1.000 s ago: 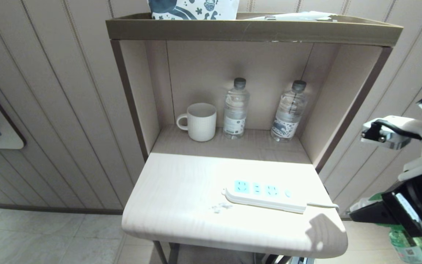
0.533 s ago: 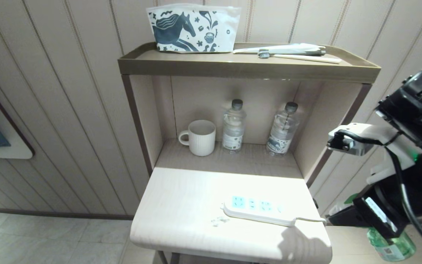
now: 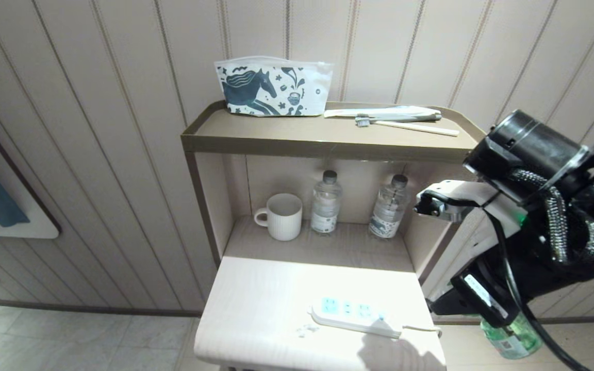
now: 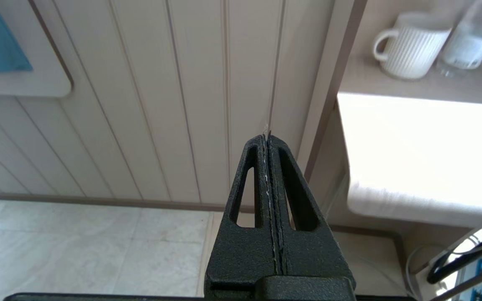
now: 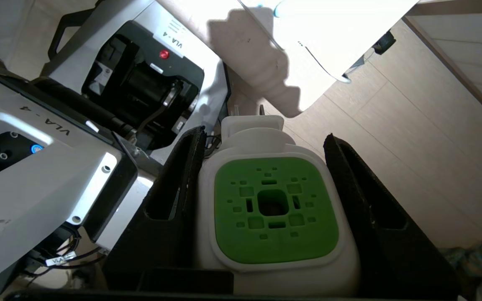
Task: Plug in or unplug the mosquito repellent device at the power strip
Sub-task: Insert the plug into the socket
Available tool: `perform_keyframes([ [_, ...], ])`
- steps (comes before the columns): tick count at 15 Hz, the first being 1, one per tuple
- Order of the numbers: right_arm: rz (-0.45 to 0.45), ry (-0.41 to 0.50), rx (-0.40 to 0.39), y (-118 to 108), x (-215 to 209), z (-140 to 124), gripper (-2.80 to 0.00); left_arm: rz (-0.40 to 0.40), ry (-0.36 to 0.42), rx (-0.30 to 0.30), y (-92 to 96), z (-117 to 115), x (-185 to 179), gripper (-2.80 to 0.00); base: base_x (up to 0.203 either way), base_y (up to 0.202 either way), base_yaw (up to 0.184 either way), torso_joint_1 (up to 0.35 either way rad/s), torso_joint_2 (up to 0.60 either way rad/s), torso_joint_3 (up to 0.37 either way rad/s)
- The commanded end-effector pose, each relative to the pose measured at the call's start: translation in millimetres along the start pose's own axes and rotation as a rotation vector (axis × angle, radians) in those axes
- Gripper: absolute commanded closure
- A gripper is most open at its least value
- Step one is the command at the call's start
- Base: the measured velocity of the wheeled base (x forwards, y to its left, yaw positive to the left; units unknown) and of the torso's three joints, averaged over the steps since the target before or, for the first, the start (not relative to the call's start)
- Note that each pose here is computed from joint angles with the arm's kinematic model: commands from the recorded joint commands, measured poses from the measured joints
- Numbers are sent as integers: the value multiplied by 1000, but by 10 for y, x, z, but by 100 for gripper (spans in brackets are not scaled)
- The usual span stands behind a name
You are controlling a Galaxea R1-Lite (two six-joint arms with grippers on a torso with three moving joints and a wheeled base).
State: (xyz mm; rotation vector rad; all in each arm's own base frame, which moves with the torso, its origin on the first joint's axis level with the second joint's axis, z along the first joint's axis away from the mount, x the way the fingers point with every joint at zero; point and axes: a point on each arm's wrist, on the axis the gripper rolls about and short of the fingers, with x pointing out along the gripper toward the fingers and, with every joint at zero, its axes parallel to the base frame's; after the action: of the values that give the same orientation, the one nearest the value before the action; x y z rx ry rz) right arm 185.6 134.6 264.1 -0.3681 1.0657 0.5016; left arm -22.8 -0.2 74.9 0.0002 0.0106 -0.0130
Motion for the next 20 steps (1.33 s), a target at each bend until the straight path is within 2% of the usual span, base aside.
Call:
perform_keyframes([
  [1, -1, 36, -4, 15, 103, 41, 0, -1, 0, 0, 0, 4, 0, 0, 0, 0, 0, 273, -603, -312],
  [14, -2, 88, -13, 32, 251, 58, 0, 1, 0, 0, 0, 3, 0, 0, 0, 0, 0, 183, -370, -192],
  [16, 0, 128, -45, 56, 396, 113, 0, -1, 0, 0, 0, 3, 0, 0, 0, 0, 0, 0, 0, 0],
  [18, -1, 185, -112, 74, 624, 199, 0, 1, 3, 0, 0, -5, 2, 0, 0, 0, 0, 0, 0, 0],
  [20, -42, 198, -159, 108, 871, 294, 0, 0, 1, 0, 0, 1, 1, 0, 0, 0, 0, 0, 0, 0],
])
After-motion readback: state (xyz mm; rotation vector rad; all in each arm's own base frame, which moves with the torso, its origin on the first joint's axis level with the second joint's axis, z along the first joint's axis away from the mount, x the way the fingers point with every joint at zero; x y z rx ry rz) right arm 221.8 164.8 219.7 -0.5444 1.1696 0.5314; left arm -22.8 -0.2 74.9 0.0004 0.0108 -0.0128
